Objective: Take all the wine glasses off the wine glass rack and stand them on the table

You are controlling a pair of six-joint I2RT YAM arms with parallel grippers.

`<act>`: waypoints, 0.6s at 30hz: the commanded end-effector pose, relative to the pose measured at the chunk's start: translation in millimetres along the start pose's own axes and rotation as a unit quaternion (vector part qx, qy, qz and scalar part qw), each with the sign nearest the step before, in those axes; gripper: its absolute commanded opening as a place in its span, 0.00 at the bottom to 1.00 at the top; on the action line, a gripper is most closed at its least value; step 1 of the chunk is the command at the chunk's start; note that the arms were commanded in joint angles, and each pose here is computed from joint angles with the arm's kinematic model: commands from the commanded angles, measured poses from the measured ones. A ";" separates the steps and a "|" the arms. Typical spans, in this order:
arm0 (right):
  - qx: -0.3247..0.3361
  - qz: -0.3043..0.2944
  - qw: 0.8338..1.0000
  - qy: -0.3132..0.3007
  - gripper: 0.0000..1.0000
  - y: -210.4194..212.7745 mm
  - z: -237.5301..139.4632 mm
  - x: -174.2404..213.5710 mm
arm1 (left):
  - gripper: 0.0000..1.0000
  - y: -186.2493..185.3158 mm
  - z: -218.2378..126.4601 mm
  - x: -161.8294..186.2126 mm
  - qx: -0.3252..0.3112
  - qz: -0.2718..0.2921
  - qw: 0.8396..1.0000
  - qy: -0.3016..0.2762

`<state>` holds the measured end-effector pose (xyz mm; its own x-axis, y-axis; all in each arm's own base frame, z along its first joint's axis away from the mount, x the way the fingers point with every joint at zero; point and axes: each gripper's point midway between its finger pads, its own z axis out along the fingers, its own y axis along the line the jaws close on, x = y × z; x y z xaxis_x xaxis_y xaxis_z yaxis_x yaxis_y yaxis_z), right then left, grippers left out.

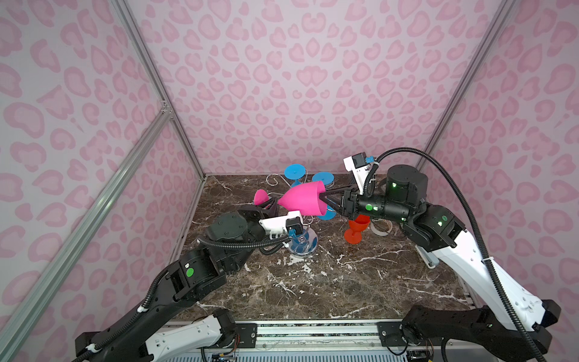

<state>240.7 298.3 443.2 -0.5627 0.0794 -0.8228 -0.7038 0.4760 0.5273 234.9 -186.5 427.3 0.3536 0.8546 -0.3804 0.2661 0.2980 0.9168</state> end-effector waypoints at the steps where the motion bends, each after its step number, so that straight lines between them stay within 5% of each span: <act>1: -0.012 0.006 1.000 -0.005 0.08 2.7 3.7 -1.9 | 0.04 10.6 -2.0 -3.7 -0.019 -0.006 1.000 -0.008; 2: -0.011 0.008 1.000 -0.005 0.00 1.8 4.6 -1.8 | 0.04 10.5 -2.1 -3.6 -0.019 -0.006 1.000 -0.008; 8: -0.010 0.011 1.000 -0.004 0.00 0.0 7.4 -0.8 | 0.04 8.3 -1.6 -2.0 -0.016 -0.007 1.000 -0.004; 12: -0.003 0.011 1.000 -0.013 0.00 -2.0 4.5 -2.0 | 0.53 6.9 -2.9 0.0 -0.018 -0.011 1.000 -0.003; 15: -0.002 0.009 1.000 -0.016 0.00 -1.9 2.7 -3.1 | 0.70 8.8 -6.0 0.3 -0.022 -0.020 1.000 -0.007; 17: -0.001 0.008 1.000 -0.017 0.00 -2.1 2.8 -3.4 | 0.99 9.9 -7.5 0.9 -0.024 -0.023 0.999 -0.008; 18: -0.002 0.007 1.000 -0.020 0.00 -1.8 2.1 -4.6 | 0.97 9.9 -8.1 1.6 -0.025 -0.026 0.999 -0.008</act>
<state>242.8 299.0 438.4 -0.5795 0.0969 -0.8092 -0.6870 0.4761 0.5490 231.5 -179.4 426.9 0.3450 0.8510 -0.3959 0.2604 0.3184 0.9115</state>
